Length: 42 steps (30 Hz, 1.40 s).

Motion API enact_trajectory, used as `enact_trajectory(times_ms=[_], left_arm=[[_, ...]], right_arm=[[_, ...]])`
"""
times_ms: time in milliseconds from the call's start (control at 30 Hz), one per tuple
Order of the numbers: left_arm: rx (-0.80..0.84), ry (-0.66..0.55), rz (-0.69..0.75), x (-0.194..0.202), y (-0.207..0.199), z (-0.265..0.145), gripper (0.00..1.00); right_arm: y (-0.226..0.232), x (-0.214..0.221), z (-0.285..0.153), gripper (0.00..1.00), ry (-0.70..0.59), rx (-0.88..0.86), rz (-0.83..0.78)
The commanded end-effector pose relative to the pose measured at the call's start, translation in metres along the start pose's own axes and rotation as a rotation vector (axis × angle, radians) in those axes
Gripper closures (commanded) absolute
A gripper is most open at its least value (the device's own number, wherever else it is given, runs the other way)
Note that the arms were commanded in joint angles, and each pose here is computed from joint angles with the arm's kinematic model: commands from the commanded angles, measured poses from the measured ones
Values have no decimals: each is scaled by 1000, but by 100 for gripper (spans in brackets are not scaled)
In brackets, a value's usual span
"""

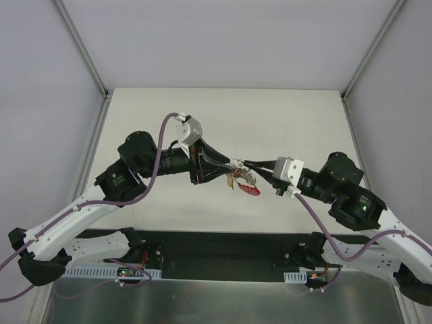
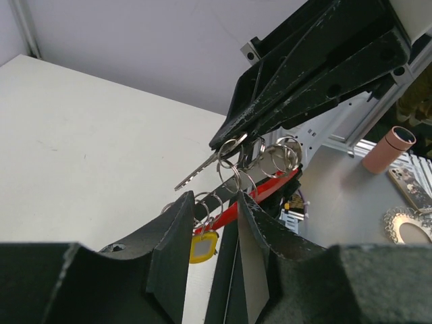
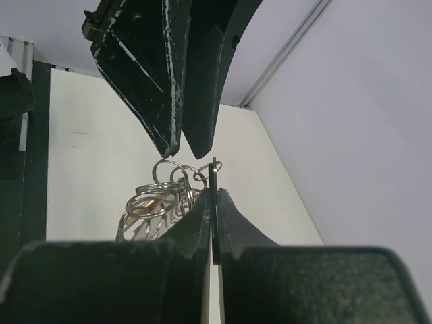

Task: Remove the keys from the keyring
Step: Adjust the key on the keyring.

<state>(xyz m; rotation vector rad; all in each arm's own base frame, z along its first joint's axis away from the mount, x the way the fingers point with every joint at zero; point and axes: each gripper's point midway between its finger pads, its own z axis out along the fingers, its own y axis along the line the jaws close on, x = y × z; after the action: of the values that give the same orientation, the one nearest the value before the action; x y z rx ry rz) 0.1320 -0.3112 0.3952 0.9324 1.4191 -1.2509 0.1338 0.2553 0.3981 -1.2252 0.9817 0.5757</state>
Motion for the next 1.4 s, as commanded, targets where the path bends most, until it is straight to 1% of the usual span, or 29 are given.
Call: enact_trajectory(times_ms=[0,333,500,767,933,967,1067,1167,1200,1233,1267,1367], left_arm=[[58,-64,1,-17,-13,-3,69],[47,-50,8,-9,-9,6,69],[31,-52,23,-8,-6,9,66],[0,-58,55,-7,-1,16,65],[-28,-56,74,-4,6,18,69],[-31,-56,75,-4,7,19,71],[-42,-57,85,-2,11,19,74],[-21,-60,101,-1,8,19,81],[-19,-58,102,-1,8,21,89],[-15,-60,103,-1,7,21,90],[-20,-64,103,-2,8,21,91],[13,-75,121,-3,3,20,83]], right_arm=[[-14,-22,1,99,-78,57,-14],[-17,-20,1,99,-68,73,4],[-18,-18,3,99,-59,78,12],[-17,-19,3,99,-61,74,21],[-16,-20,2,99,-65,70,24],[-16,-20,1,99,-67,69,26],[-15,-21,1,99,-69,62,27],[-14,-21,1,99,-70,57,27],[-12,-21,2,99,-72,50,28],[-12,-21,2,99,-73,48,30],[-11,-20,2,99,-71,43,31],[-10,-17,4,99,-59,42,35]])
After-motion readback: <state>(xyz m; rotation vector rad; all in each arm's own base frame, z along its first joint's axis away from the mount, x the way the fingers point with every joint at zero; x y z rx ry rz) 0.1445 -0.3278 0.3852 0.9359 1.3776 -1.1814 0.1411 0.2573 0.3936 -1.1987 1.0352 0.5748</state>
